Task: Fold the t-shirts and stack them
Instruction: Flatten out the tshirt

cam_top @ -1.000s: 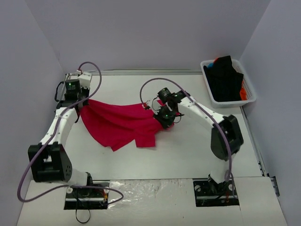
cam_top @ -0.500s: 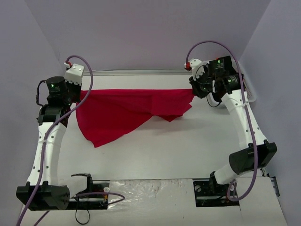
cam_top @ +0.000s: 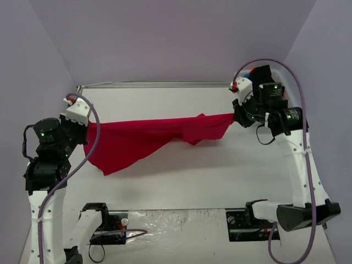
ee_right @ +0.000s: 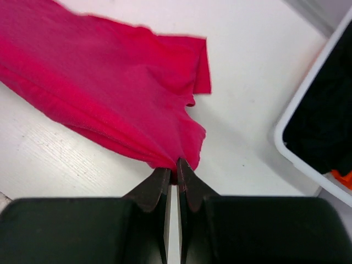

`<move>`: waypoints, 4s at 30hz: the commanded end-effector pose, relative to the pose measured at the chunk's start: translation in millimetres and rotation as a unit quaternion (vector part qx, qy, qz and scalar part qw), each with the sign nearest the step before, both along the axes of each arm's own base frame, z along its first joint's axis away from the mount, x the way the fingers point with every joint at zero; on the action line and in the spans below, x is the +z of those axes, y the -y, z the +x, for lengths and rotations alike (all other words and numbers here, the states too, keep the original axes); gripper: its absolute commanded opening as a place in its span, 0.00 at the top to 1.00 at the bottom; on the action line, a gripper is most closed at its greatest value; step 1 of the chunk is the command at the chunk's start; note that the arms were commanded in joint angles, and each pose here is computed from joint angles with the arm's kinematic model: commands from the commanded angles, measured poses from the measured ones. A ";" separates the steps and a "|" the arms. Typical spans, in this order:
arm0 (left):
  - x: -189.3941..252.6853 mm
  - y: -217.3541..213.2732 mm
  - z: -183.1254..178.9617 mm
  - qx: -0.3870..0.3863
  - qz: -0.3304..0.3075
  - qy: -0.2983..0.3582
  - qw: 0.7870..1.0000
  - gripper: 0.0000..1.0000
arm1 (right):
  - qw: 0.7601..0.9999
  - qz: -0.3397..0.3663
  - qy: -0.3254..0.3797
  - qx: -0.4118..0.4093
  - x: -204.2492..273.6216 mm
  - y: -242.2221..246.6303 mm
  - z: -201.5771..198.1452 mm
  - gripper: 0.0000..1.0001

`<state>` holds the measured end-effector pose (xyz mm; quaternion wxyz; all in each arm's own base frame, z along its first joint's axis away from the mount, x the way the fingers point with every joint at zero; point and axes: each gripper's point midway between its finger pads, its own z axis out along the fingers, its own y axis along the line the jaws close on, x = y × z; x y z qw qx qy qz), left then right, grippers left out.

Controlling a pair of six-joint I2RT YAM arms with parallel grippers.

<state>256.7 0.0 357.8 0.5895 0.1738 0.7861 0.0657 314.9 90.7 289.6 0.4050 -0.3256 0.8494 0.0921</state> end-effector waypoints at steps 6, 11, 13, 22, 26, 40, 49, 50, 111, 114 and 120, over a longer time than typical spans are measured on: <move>45.8 5.4 -77.5 -0.004 -0.009 0.068 0.998 0.98 | 0.993 0.041 0.110 -0.030 80.0 18.2 -72.9 1.00; 87.1 -4.0 -73.5 0.027 -0.015 0.113 0.993 0.98 | 0.987 0.031 0.144 -0.059 107.8 28.4 -56.0 1.00; 94.9 -9.9 -62.0 0.041 -0.011 0.122 0.992 0.98 | 0.987 0.026 0.143 -0.071 108.5 30.5 -36.9 1.00; 61.7 -26.0 77.8 0.074 -0.011 0.074 0.994 0.98 | 0.978 -0.032 0.142 -0.151 92.9 52.0 86.7 1.00; 47.0 -26.5 120.1 0.078 -0.024 0.058 0.995 0.98 | 0.977 -0.033 0.145 -0.156 93.4 49.5 126.3 1.00; 80.7 -13.6 82.8 0.065 -0.041 0.080 0.994 0.98 | 0.972 -0.003 0.185 -0.144 131.5 45.6 90.4 1.00; -18.3 -11.7 -9.6 0.066 -0.037 -0.010 0.997 0.98 | 0.981 0.022 0.139 -0.136 69.6 46.2 -17.0 1.00; -17.9 -13.3 -16.8 0.072 -0.037 -0.012 0.997 0.98 | 0.979 0.027 0.148 -0.137 75.3 46.3 -24.5 1.00; -197.0 -15.7 75.5 0.058 0.098 -0.202 0.973 0.28 | 0.969 -0.114 -0.003 -0.220 -151.3 75.0 117.7 0.10; -191.7 -13.5 74.3 0.060 0.083 -0.195 0.975 0.28 | 0.971 -0.116 0.005 -0.207 -142.7 75.8 136.6 0.17; -199.2 -13.7 70.2 0.060 0.083 -0.208 0.973 0.28 | 0.985 -0.078 -0.061 -0.140 -174.9 46.5 140.0 0.37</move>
